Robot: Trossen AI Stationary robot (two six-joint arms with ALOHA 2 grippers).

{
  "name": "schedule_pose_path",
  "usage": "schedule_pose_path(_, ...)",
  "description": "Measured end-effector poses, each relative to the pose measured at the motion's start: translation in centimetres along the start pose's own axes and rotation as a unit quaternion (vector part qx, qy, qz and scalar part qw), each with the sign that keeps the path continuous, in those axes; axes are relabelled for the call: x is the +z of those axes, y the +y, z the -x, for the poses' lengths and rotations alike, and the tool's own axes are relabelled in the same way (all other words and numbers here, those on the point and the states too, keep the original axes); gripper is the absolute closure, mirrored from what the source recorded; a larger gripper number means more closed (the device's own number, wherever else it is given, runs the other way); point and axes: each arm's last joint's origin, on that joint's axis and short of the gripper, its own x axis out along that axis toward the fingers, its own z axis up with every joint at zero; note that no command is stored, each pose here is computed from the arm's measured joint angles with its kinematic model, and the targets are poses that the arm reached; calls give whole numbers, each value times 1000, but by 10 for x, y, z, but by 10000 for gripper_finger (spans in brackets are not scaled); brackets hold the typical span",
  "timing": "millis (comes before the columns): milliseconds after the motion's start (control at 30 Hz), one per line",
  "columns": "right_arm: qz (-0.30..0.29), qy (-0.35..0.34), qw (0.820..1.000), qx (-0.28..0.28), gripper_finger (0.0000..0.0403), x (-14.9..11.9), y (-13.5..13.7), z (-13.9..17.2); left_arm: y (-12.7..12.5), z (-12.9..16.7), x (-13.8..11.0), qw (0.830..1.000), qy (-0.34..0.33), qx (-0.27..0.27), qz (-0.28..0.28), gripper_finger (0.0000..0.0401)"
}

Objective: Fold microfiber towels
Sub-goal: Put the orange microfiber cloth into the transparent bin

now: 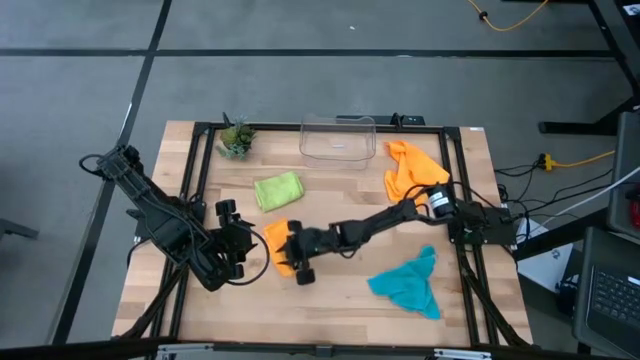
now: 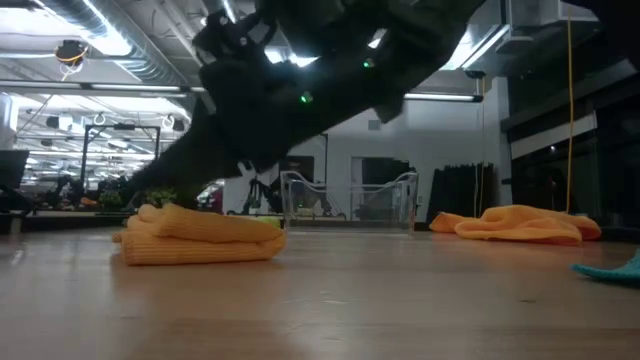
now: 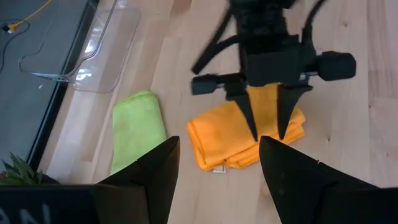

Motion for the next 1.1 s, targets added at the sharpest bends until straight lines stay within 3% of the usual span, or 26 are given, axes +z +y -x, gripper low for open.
schedule_pose_path(167,25,-42,998,37,248,4,-22,0,0,0,0,1000,0,0,0,188)
schedule_pose_path(333,11,-28,996,85,248,-22,-37,-12,0,0,0,1000,0,0,-3,188)
schedule_pose_path(533,-31,-27,998,42,248,-49,-41,-29,0,0,0,1000,0,0,-3,188)
schedule_pose_path(700,-135,-12,990,-24,248,-61,-34,-37,0,0,0,1000,0,0,-3,188)
schedule_pose_path(800,-220,-8,970,-102,248,-62,-22,-37,0,0,0,1000,0,0,-3,188)
schedule_pose_path(900,-286,-37,932,-218,248,-62,-5,-36,0,0,0,1000,0,0,-3,188)
schedule_pose_path(1100,-283,-117,843,-443,248,-67,38,-25,0,0,0,1000,0,0,-2,188)
